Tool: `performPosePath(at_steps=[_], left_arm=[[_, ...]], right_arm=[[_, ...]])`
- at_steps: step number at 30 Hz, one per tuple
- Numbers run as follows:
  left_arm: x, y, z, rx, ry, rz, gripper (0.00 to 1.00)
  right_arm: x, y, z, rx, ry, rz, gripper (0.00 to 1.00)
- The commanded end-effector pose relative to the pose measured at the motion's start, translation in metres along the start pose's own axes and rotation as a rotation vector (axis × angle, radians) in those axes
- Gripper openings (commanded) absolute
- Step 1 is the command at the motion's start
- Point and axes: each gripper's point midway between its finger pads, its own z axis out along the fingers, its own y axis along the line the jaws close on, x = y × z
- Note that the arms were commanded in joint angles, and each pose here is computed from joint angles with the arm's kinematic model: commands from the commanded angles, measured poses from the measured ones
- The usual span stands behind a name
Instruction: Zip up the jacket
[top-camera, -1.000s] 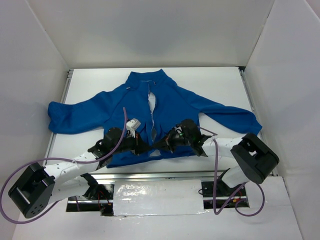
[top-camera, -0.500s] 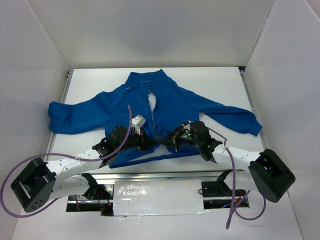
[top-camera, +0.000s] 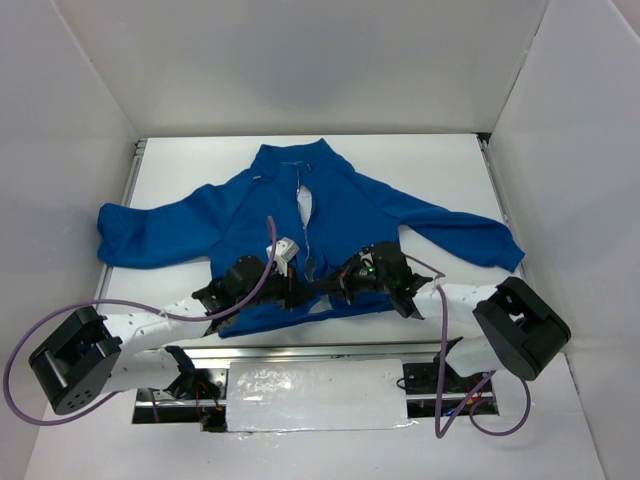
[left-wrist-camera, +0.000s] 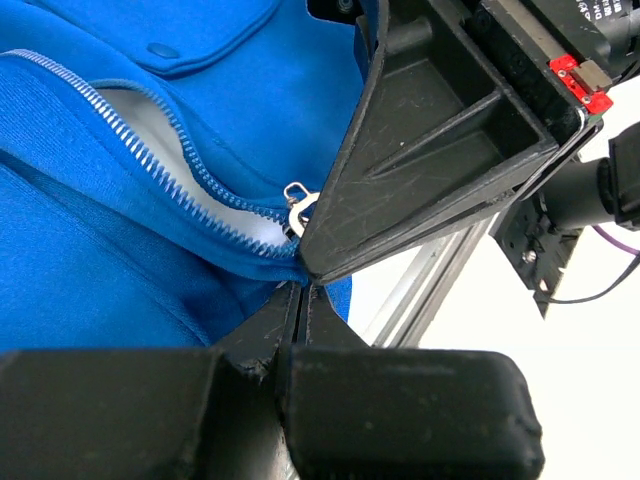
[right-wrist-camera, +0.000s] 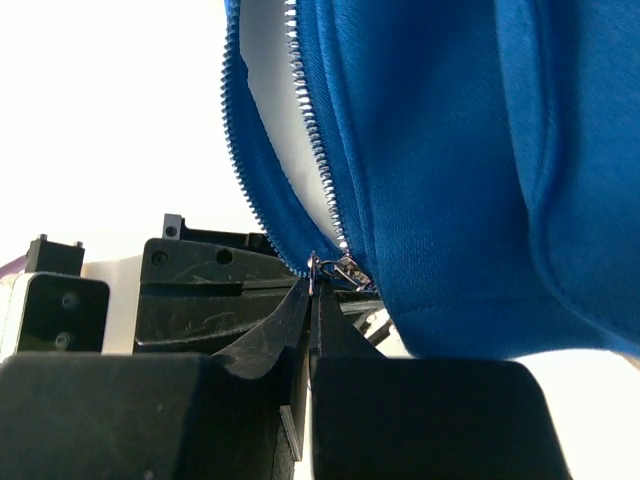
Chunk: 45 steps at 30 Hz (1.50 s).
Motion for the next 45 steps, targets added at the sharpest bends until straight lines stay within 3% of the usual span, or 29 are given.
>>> performPosePath(at_steps=[1,13,21,34,45], left_arm=[[0.032,-0.015,-0.004,0.071,0.13,0.022,0.0],[0.059,-0.013,0.004,0.069,0.195,0.006,0.0],[0.053,-0.016,-0.003,0.056,0.17,0.02,0.0],[0.062,-0.011,-0.014,0.02,0.168,-0.005,0.0],[0.068,-0.012,-0.018,0.01,0.165,-0.017,0.0]], right_arm=[[-0.004,0.073,0.002,-0.221,-0.036,-0.103,0.0],[-0.006,0.133,-0.012,-0.367,-0.11,-0.165,0.0],[-0.026,0.124,0.001,-0.327,-0.162,-0.155,0.0],[-0.126,0.15,0.027,-0.252,-0.302,-0.185,0.0],[-0.239,0.181,0.032,-0.215,-0.446,-0.154,0.0]])
